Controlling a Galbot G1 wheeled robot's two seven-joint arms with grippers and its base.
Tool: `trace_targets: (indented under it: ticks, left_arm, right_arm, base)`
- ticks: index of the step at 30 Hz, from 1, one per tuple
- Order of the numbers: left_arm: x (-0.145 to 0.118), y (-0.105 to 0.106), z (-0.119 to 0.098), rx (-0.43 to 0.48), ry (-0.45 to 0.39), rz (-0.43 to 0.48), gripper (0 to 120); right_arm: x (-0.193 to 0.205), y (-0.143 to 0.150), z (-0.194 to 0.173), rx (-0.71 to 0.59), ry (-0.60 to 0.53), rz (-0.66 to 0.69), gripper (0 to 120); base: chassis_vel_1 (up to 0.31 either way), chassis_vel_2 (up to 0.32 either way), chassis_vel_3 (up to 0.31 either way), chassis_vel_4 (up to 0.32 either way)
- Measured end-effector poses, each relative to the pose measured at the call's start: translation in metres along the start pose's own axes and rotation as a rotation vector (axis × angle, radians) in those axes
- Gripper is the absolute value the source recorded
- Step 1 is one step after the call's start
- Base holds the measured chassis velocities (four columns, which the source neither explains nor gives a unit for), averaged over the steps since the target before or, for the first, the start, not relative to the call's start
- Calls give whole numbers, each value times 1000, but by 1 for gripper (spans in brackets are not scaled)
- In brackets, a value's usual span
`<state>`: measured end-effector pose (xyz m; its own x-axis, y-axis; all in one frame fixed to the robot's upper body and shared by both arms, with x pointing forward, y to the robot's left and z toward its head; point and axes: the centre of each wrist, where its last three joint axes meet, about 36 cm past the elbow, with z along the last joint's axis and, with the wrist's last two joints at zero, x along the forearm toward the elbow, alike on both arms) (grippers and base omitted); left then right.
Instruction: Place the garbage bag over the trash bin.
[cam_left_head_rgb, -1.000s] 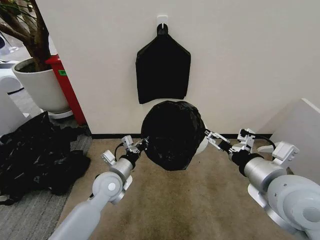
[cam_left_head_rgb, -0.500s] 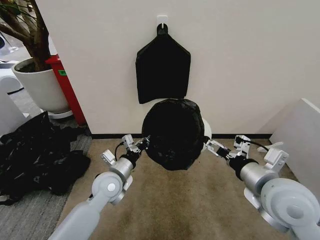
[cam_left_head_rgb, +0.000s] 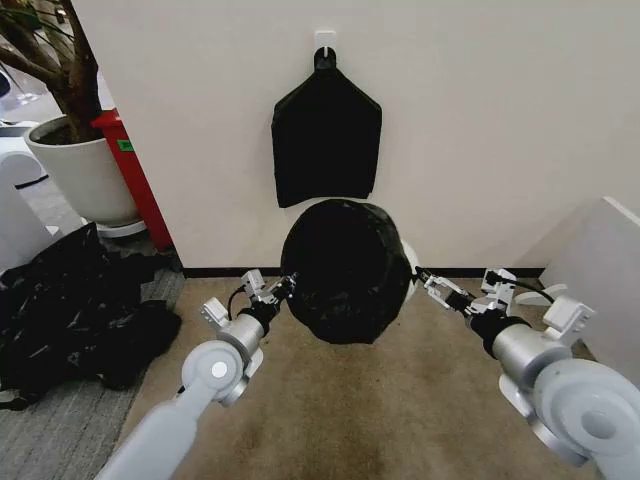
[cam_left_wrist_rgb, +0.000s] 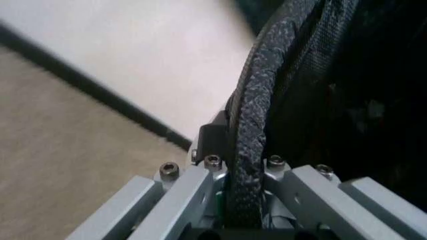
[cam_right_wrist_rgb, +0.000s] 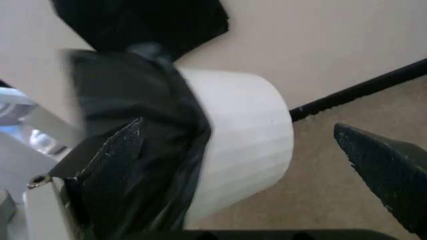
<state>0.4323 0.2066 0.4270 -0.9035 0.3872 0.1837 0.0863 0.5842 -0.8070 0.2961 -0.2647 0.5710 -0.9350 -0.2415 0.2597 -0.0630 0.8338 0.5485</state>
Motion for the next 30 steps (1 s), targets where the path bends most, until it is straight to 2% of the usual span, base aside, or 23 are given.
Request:
trace_targets:
  ticks: [3,7,13,25,30]
  left_arm:
    - [-2,2,-1,13,5,-31,1]
    - [-11,4,-1,61,30,-125,1]
    - [-13,1,1,102,56,-163,1]
    - [-8,-6,-4,141,74,-177,1]
    - [-5,-13,0,143,84,-162,1]
  right_arm:
    - [5,3,2,-20,7,-12,100]
    - [9,10,27,-135,78,-41,100]
    - [-7,19,59,-201,130,-56,100]
    - [-38,14,112,-174,176,18,100]
    - [-66,-7,141,-164,204,101,100]
  base:
    - [0,0,0,0]
    - [0,0,0,0]
    - [0,0,0,0]
    - [0,0,0,0]
    - [0,0,0,0]
